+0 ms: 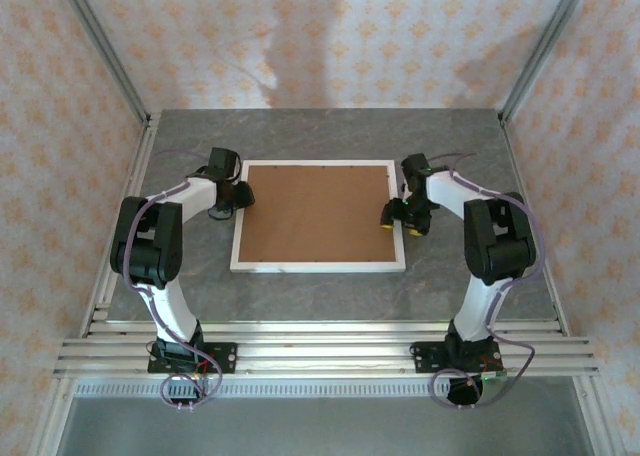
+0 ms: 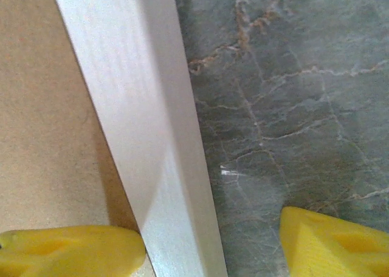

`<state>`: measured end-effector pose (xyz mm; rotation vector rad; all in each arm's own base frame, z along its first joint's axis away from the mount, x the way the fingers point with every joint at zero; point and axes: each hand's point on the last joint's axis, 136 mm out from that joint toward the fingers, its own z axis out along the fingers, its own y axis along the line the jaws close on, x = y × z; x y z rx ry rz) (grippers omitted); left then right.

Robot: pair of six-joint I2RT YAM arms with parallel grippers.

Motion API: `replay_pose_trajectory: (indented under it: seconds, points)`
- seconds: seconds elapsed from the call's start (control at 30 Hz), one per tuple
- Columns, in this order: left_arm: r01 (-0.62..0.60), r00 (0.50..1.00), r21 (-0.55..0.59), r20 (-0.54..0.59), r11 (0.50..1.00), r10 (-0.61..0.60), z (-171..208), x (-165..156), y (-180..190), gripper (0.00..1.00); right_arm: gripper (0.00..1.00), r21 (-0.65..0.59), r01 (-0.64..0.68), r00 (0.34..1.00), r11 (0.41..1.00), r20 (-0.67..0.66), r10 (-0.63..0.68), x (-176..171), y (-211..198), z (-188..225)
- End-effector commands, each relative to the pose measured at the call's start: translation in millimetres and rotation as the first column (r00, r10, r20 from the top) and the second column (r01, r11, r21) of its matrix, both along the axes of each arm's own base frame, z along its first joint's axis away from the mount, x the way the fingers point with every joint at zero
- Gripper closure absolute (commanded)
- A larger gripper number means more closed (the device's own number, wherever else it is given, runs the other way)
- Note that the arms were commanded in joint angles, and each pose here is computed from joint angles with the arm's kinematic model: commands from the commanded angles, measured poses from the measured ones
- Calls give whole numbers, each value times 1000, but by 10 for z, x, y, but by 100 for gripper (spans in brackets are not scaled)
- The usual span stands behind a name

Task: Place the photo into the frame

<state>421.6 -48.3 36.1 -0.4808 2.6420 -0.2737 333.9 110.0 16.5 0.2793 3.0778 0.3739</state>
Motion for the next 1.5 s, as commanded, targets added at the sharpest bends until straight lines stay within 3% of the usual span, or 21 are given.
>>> replay_pose_trajectory:
  seconds: [0.0, 0.23, 0.47, 0.6, 1.0, 1.27, 1.47]
  points:
    - [74, 997, -115, -24, 991, -77, 28, -148, -349, 66, 29, 233, -3, 991, 972, -127, 34, -291, 413, -404]
    - [72, 997, -103, -24, 992, -75, 40, -155, -320, 66, 30, 241, 3, 994, 970, -105, 23, -254, 319, -294]
    - [63, 998, -68, -15, 996, -65, 140, -163, -182, 65, 28, 6, -50, 998, 999, 35, 50, -31, -56, 247]
    - [64, 998, -63, -12, 996, -65, 182, -176, -160, 64, 27, -61, -72, 989, 996, 123, 79, 206, -142, 493]
    - [63, 998, -51, -17, 997, -64, 273, -240, -132, 50, 29, -150, -98, 974, 984, 190, 126, 822, -265, 407]
    - [14, 999, -54, 39, 998, -12, 532, -124, 33, 39, 41, -85, -123, 975, 989, 173, 136, 865, -177, 199]
    - [-15, 999, -13, 45, 1000, 15, 637, 7, 243, 38, 66, -57, -123, 978, 991, 164, 131, 823, -163, 81]
